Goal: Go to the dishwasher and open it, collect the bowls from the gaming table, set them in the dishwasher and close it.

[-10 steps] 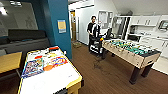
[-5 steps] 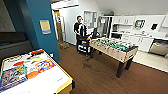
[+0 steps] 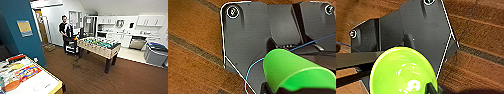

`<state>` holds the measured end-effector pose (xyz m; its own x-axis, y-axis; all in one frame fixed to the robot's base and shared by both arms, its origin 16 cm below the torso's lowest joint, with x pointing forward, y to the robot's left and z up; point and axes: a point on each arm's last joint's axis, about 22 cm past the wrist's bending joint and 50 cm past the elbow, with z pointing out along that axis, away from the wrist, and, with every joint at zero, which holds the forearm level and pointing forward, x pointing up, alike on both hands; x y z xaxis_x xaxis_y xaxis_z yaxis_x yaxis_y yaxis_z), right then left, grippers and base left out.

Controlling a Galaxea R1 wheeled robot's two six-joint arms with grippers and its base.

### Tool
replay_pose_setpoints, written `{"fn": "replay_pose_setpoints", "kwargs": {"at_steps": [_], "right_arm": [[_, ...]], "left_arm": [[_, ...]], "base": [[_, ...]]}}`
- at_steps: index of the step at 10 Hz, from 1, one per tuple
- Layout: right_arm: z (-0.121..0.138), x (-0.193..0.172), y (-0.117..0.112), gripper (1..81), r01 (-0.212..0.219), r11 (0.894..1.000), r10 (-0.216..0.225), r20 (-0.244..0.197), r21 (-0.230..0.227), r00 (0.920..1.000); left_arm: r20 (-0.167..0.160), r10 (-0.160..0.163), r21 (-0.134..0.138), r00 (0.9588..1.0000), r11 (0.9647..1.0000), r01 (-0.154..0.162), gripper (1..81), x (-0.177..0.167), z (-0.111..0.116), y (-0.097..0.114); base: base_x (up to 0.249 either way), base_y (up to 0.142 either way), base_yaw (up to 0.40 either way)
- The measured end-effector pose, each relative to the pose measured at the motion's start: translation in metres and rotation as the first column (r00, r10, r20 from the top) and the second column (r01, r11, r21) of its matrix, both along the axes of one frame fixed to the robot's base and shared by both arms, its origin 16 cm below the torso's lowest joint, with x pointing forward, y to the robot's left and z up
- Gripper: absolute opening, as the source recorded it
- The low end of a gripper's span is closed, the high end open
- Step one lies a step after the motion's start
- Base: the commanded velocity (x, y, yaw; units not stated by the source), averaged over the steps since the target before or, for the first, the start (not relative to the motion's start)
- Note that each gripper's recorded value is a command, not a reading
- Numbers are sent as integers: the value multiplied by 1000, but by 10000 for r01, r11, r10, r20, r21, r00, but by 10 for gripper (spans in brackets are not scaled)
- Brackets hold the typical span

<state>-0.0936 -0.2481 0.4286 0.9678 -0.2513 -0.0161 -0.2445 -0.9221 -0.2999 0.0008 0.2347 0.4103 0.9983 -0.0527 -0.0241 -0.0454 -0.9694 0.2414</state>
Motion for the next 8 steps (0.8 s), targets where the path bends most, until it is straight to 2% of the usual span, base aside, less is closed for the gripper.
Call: {"fn": "replay_pose_setpoints", "kwargs": {"at_steps": [8], "right_arm": [[0,0,-2,10,22,10000,-21,56,-55,10000]], "left_arm": [[-31,2,48,10000,10000,-1,10,-3,0,3]], "base": [[0,0,-395]]}}
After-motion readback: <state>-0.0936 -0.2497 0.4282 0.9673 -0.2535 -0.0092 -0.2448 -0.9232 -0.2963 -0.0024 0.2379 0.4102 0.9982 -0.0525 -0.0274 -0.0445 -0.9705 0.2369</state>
